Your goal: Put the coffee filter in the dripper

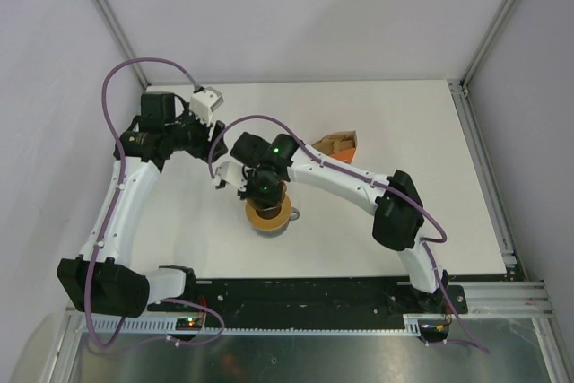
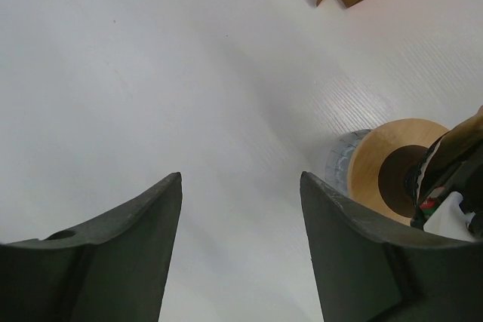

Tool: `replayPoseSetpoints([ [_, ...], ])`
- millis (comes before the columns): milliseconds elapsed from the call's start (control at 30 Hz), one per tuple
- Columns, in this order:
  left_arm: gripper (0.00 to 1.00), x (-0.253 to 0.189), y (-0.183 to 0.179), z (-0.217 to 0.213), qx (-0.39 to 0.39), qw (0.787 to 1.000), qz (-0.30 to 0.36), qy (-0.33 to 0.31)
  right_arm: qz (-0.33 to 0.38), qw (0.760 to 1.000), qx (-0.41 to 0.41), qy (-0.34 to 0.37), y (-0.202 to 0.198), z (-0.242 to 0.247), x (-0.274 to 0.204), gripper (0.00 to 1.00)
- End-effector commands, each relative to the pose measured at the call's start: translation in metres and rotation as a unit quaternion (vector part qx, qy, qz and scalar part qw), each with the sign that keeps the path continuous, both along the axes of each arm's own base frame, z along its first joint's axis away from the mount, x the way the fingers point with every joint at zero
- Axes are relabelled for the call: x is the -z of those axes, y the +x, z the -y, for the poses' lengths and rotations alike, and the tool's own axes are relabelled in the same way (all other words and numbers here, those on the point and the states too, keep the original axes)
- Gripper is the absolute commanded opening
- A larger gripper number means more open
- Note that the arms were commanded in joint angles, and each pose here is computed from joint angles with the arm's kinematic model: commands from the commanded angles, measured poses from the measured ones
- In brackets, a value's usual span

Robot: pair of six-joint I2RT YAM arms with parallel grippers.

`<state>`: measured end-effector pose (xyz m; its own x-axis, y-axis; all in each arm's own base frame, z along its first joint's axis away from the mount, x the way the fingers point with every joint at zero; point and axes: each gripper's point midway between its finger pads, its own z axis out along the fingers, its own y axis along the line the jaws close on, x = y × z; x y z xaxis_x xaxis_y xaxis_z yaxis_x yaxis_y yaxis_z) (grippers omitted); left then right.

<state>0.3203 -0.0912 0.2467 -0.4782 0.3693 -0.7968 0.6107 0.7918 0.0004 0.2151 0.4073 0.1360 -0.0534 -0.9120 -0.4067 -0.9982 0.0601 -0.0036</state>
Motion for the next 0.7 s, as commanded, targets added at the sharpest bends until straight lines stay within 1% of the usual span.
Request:
replayPoseSetpoints([
  [0, 0.69, -0.008, 0.001, 0.0, 0.001, 1.0, 0.017, -0.009, -0.011, 1.0, 0.008, -0.001, 0.003, 0.001, 0.009, 0.0],
  [200, 0.69, -0.008, 0.001, 0.0, 0.001, 1.0, 0.017, -0.01, -0.006, 1.0, 0.008, 0.003, 0.006, -0.002, 0.006, 0.0],
  [533, 0.69, -0.009, 0.001, 0.001, 0.002, 1.0, 0.018, -0.011, 0.039, 0.998, -0.008, 0.055, 0.011, -0.021, -0.045, 0.0],
  [667, 0.69, -0.009, 0.0, 0.001, 0.003, 1.0, 0.019, -0.011, 0.052, 0.997, -0.008, 0.063, 0.014, -0.02, -0.057, 0.0],
])
